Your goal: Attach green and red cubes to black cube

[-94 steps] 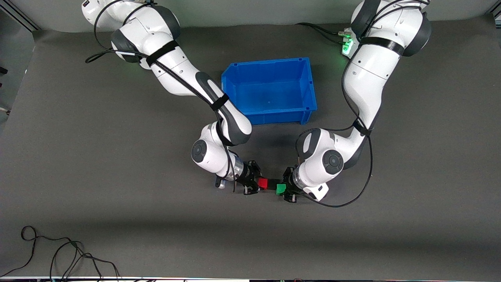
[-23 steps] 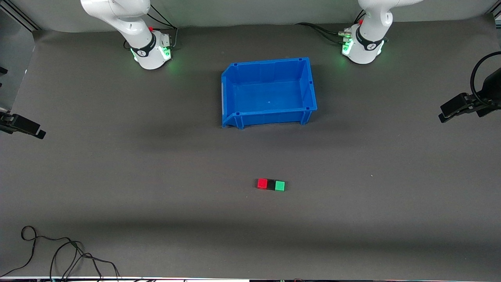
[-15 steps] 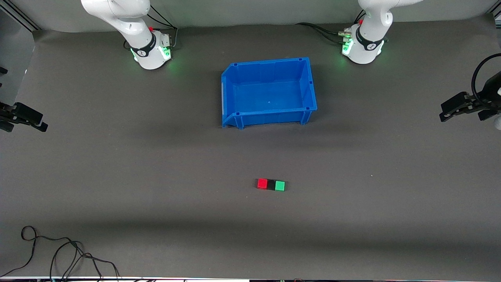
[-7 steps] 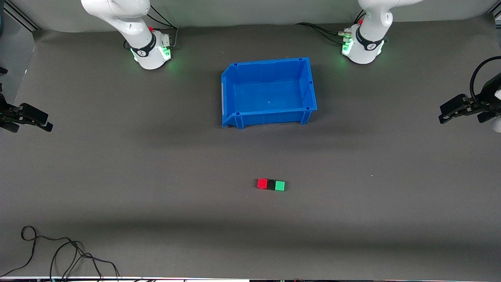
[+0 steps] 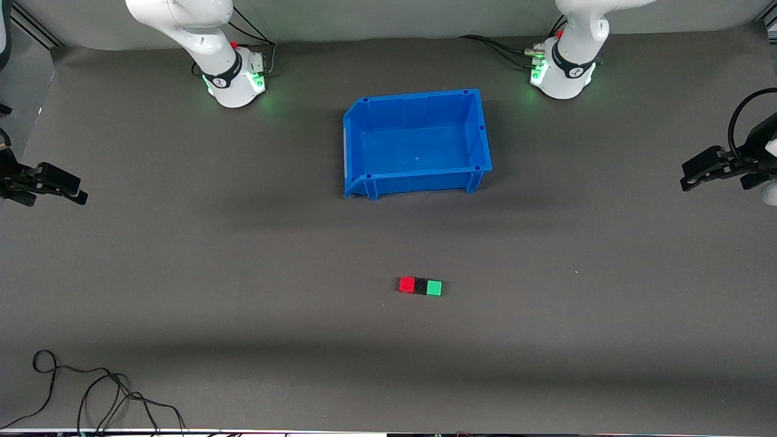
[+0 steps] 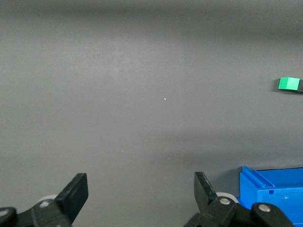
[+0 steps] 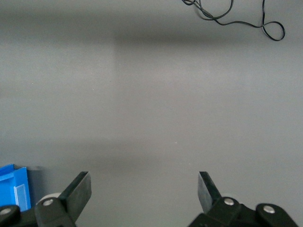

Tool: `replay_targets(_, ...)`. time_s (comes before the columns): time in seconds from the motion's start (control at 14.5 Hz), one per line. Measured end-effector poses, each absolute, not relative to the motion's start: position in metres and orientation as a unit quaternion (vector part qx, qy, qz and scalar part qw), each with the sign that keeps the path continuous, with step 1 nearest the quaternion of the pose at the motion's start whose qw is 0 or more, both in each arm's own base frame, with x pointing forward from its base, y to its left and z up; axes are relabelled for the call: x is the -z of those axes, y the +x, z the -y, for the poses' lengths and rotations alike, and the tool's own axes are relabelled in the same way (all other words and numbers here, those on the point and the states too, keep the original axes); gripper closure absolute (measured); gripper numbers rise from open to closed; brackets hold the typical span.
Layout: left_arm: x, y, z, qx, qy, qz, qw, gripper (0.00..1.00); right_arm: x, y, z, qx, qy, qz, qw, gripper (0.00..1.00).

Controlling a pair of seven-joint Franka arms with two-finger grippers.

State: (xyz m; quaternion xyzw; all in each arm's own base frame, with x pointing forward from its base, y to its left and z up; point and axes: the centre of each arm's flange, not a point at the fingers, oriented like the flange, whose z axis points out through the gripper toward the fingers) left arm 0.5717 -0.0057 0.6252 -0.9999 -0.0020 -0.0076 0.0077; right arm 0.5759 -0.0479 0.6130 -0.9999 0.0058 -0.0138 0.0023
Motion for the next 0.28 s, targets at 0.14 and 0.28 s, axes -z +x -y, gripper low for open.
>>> replay_targets(0.14,-0.6241,0.5713,0.0059,0.006,-1.000,0.002,0.008,0.00,-0.6130,0.5759,0.0479,0.014,-1.000,-0.006,0.002,0.00)
replay_targets(0.28,-0.6245,0.5702,0.0079,0.006,-1.000,0.000,0.008,0.00,-0.6131,0.5759,0.0478,0.014,-1.000,-0.006,0.002,0.00)
